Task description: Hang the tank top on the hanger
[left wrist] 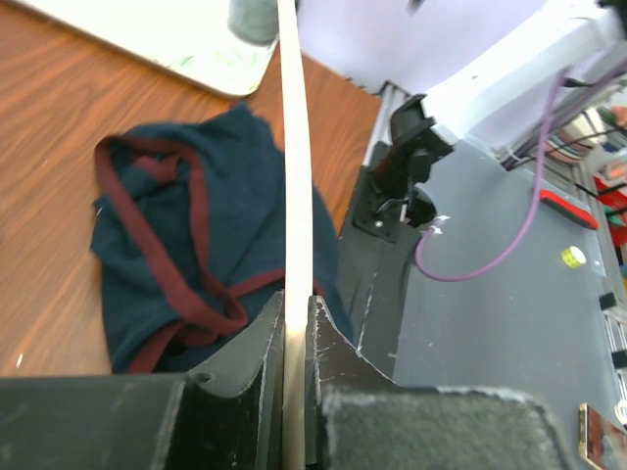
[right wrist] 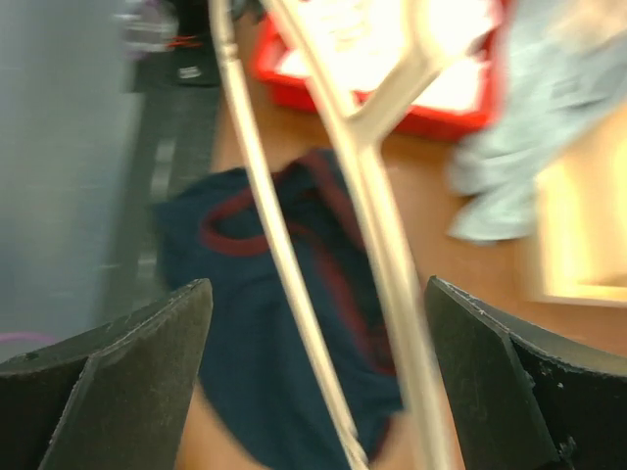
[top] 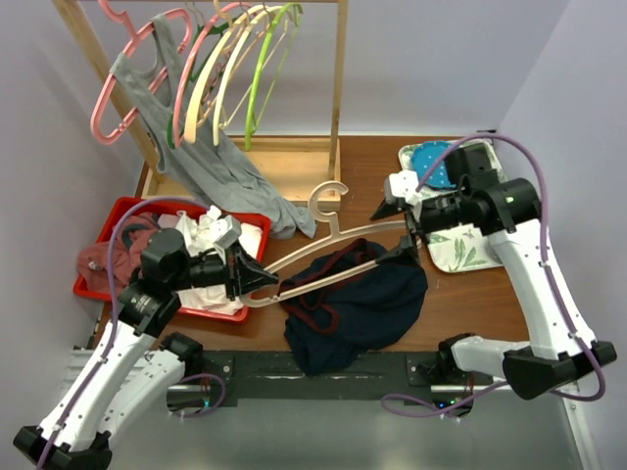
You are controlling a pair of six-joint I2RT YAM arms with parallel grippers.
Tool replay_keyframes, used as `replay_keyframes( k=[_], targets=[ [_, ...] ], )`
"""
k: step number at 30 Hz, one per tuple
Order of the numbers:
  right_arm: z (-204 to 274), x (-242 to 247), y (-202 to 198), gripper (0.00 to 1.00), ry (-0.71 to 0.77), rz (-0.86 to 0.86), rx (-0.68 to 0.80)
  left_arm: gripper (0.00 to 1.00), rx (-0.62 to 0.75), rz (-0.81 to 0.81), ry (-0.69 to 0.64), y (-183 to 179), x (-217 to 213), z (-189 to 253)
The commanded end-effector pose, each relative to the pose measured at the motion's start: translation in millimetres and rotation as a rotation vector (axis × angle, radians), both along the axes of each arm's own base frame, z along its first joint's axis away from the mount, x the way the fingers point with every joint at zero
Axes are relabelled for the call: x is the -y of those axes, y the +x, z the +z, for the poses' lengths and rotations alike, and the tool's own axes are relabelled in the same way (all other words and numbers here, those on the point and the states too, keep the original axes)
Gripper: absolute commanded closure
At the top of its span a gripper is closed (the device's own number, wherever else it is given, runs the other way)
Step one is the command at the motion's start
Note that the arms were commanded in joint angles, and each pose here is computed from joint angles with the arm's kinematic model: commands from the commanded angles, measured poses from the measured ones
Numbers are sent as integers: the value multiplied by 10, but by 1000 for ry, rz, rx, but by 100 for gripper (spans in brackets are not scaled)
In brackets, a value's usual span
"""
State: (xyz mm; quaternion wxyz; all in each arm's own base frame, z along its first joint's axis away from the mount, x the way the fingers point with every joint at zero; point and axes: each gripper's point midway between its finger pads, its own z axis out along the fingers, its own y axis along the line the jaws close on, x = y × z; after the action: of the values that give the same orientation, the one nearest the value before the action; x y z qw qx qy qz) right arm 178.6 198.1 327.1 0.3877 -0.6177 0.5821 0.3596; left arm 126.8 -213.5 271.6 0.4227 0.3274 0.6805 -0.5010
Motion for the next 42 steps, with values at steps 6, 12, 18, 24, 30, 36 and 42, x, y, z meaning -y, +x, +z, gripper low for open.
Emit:
replay_keyframes(
  k=[6, 12, 18, 24, 30, 36, 42],
  targets=[
    [-459, -144, -303, 33, -77, 48, -340, 100, 63, -119, -80, -98, 233, 184],
    [-439, -74, -280, 100, -148, 34, -333, 100, 53, -17, -56, 117, 356, 77],
    [-512, 355, -31, 100, -301, -216, -164, 52, 7, 356, 38, 576, 24, -46],
    [-444, 1005, -4, 100, -400, -418, -14, 30, -159, 484, 64, 488, -191, -321],
    [-595, 1085, -298, 100, -444, -364, -43, 28, -406, 433, 15, 260, -25, -796],
    [-729, 1061, -389, 100, -446, -329, -92, 31, -461, 458, 65, 249, 208, -938],
    [-864, 1031, -459, 100, -442, -296, -136, 44, -461, 607, 255, 408, 365, -1153]
  ],
)
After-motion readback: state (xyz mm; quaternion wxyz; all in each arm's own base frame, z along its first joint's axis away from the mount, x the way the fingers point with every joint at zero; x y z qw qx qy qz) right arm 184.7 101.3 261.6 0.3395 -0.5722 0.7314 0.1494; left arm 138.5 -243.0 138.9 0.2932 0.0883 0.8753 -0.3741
